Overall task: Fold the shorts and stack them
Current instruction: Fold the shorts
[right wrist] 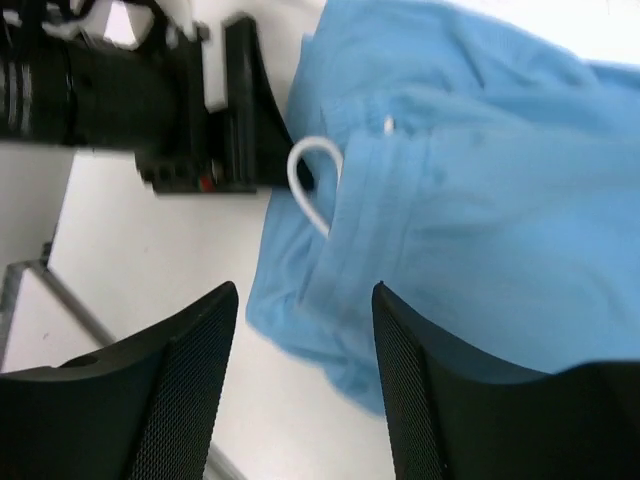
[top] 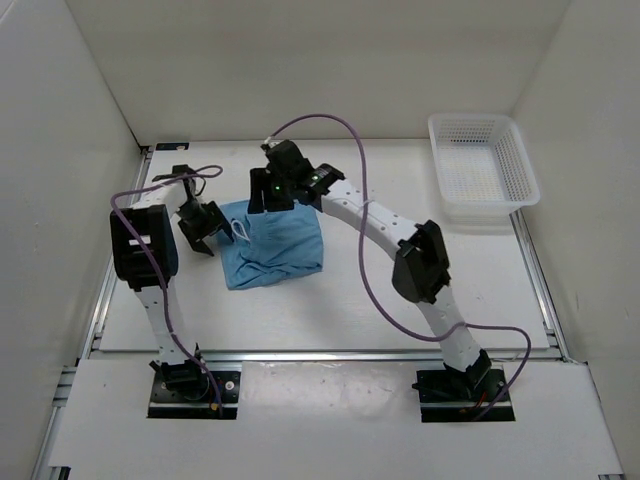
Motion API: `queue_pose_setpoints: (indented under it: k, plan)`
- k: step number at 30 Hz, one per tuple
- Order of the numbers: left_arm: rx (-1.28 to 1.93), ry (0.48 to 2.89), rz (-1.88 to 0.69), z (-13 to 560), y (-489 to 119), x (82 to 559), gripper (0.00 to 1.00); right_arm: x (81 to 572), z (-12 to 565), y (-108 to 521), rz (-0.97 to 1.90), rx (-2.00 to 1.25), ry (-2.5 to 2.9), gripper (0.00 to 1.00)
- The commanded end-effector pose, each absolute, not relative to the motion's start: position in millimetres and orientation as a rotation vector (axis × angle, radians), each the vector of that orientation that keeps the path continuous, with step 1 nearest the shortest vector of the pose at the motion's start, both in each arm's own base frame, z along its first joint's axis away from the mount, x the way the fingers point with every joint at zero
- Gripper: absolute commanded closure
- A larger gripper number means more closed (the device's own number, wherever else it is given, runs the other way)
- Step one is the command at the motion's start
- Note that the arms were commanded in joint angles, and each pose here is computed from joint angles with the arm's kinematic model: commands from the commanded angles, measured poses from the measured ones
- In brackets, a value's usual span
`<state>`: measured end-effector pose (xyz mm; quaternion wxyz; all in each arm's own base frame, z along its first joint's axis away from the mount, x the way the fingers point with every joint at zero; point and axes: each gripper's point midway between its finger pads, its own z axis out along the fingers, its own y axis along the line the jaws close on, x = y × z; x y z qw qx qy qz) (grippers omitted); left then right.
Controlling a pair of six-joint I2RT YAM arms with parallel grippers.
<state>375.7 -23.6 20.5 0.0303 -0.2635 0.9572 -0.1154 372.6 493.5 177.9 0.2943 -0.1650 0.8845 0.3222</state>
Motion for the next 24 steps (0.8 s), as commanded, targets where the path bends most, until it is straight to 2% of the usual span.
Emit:
queue_pose_setpoints:
  k: [1,4,5,6,7,8,10,11,12,13,16,22,24]
  plan:
    - [-0.894,2.811,-0.292,50.7,13.2,380.3,0.23,365.5,271.0,470.0,1.002,-0.446,2.149,0.38]
    - [-0.888,2.759,-0.296,71.9,17.5,381.0,0.23,369.5,242.0,424.4,0.873,-0.374,2.228,0.49]
    - [-0.888,2.756,-0.283,76.7,18.6,378.5,0.23,367.1,238.5,413.7,0.859,-0.363,2.244,0.56]
    - [-0.877,2.732,-0.286,85.1,19.2,381.9,0.23,368.0,211.3,397.4,0.814,-0.34,2.31,0.7]
    - [-0.855,2.714,-0.291,96.9,15.5,380.6,0.23,367.6,196.7,388.8,0.794,-0.31,2.357,0.76]
    - [-0.829,2.703,-0.303,103.2,14.4,380.7,0.23,366.8,191.8,380.9,0.786,-0.285,2.376,0.8]
    - [-0.734,2.692,-0.378,119.0,-4.9,380.9,0.21,362.7,170.3,365.8,0.737,-0.264,2.434,0.79]
    - [-0.653,2.715,-0.412,120.0,-23.3,380.0,0.19,364.8,165.1,360.0,0.721,-0.262,2.444,0.74]
    - [-0.564,2.729,-0.452,124.8,-36.9,379.8,0.18,366.6,162.6,353.4,0.707,-0.247,2.46,0.61]
    - [-0.513,2.751,-0.469,124.7,-47.6,375.9,0.11,363.7,155.8,354.3,0.712,-0.255,2.485,0.31]
    - [-0.369,2.806,-0.481,118.5,-80.4,370.2,0.0,368.4,138.0,340.2,0.708,-0.234,2.546,0.09]
    - [-0.278,2.887,-0.451,95.2,-110.3,368.0,0.0,368.5,100.3,334.2,0.787,-0.232,2.659,0.07]
    - [-0.269,2.911,-0.428,85.0,-113.0,370.1,0.05,368.9,96.8,338.9,0.846,-0.242,2.669,0.07]
